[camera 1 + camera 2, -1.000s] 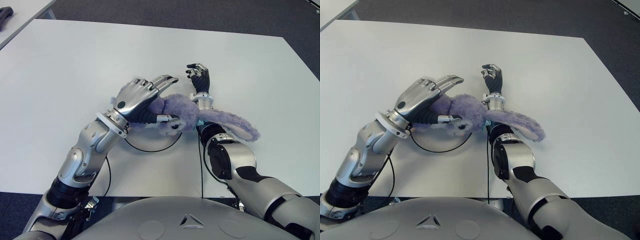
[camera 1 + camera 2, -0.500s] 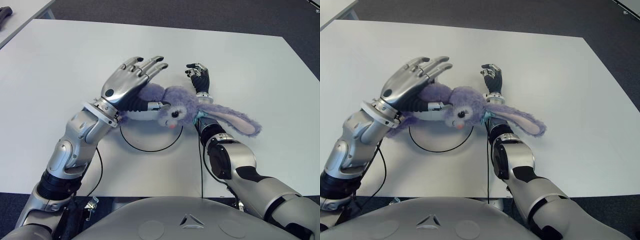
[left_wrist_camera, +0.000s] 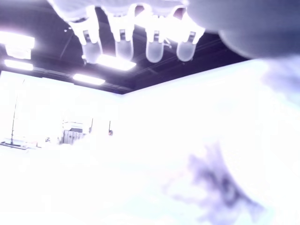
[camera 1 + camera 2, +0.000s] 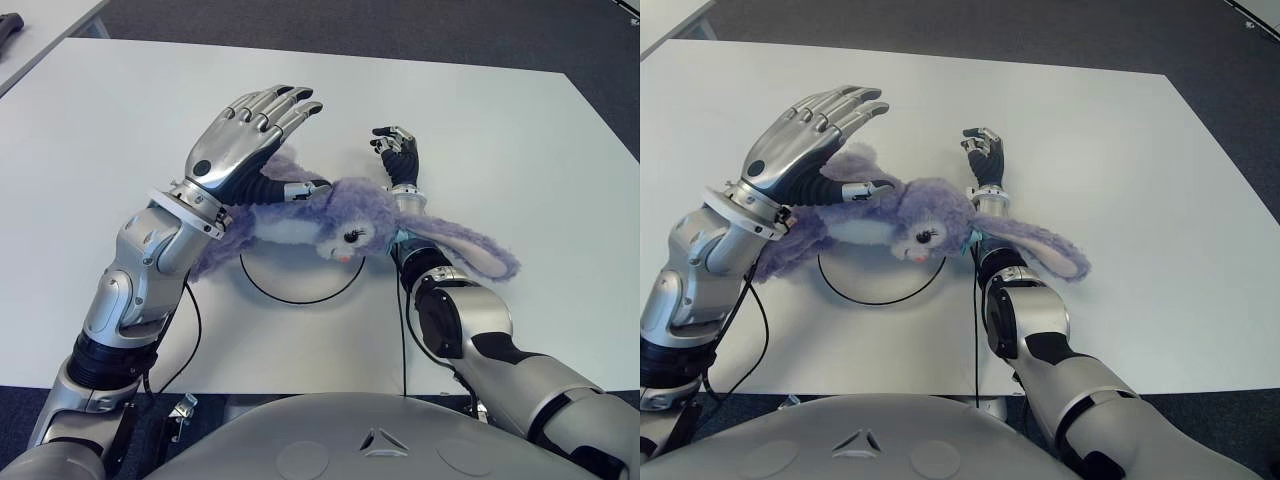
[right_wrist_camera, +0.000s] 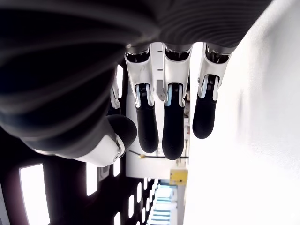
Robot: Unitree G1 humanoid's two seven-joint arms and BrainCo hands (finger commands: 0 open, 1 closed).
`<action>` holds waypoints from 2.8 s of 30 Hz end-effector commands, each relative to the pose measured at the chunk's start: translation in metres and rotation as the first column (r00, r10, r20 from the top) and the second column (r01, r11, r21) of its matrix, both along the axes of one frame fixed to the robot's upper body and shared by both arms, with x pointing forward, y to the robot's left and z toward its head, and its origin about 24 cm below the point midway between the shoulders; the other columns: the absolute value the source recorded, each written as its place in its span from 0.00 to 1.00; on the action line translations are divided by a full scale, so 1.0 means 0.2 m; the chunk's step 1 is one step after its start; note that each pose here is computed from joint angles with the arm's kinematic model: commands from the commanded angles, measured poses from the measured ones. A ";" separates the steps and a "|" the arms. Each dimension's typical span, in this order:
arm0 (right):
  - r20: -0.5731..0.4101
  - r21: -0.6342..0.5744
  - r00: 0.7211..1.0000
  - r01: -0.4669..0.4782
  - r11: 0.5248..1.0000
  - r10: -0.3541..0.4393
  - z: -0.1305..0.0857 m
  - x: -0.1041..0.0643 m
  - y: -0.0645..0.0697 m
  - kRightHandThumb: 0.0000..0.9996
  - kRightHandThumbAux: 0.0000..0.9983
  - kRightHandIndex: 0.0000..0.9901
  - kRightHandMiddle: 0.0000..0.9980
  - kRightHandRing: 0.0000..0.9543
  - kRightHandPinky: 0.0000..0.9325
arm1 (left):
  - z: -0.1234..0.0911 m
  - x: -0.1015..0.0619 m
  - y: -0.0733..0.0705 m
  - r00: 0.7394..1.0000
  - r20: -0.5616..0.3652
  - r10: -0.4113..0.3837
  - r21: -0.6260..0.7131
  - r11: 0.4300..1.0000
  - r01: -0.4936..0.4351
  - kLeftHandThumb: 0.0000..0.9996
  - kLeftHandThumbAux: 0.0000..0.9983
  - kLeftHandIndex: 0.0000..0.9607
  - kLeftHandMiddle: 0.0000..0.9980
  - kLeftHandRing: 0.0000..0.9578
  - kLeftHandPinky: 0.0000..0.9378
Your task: Put the doll into the plate.
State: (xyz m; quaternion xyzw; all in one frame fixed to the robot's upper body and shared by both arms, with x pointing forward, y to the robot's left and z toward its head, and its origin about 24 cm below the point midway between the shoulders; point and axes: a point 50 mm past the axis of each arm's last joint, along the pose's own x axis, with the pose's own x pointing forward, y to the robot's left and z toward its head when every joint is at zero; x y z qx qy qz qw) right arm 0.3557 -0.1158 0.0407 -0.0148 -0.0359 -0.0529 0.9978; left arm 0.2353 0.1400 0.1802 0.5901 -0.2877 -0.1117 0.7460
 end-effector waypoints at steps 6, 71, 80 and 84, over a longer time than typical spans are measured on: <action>-0.381 0.022 0.924 0.044 0.999 -0.033 -0.49 -0.35 -0.03 0.72 0.73 0.42 0.33 0.37 0.29 | 0.05 0.04 0.06 0.997 -0.070 0.021 -0.017 1.000 -0.022 0.13 0.17 0.00 0.00 0.00 0.00; -0.393 0.003 0.919 0.034 0.999 -0.030 -0.49 -0.34 -0.03 0.73 0.73 0.42 0.34 0.42 0.34 | 0.15 0.40 0.58 0.975 -0.052 0.215 -0.173 0.960 -0.221 0.00 0.28 0.00 0.01 0.00 0.00; -0.393 0.003 0.919 0.034 0.999 -0.030 -0.49 -0.34 -0.03 0.73 0.73 0.42 0.34 0.42 0.33 | -0.09 0.59 0.46 0.948 -0.288 0.133 -0.341 0.911 -0.232 0.00 0.37 0.00 0.00 0.00 0.00; -0.395 0.001 0.918 0.034 0.999 -0.031 -0.49 -0.34 -0.03 0.73 0.73 0.42 0.34 0.41 0.32 | -0.18 0.61 0.40 0.936 -0.341 0.092 -0.388 0.893 -0.229 0.00 0.40 0.00 0.00 0.00 0.00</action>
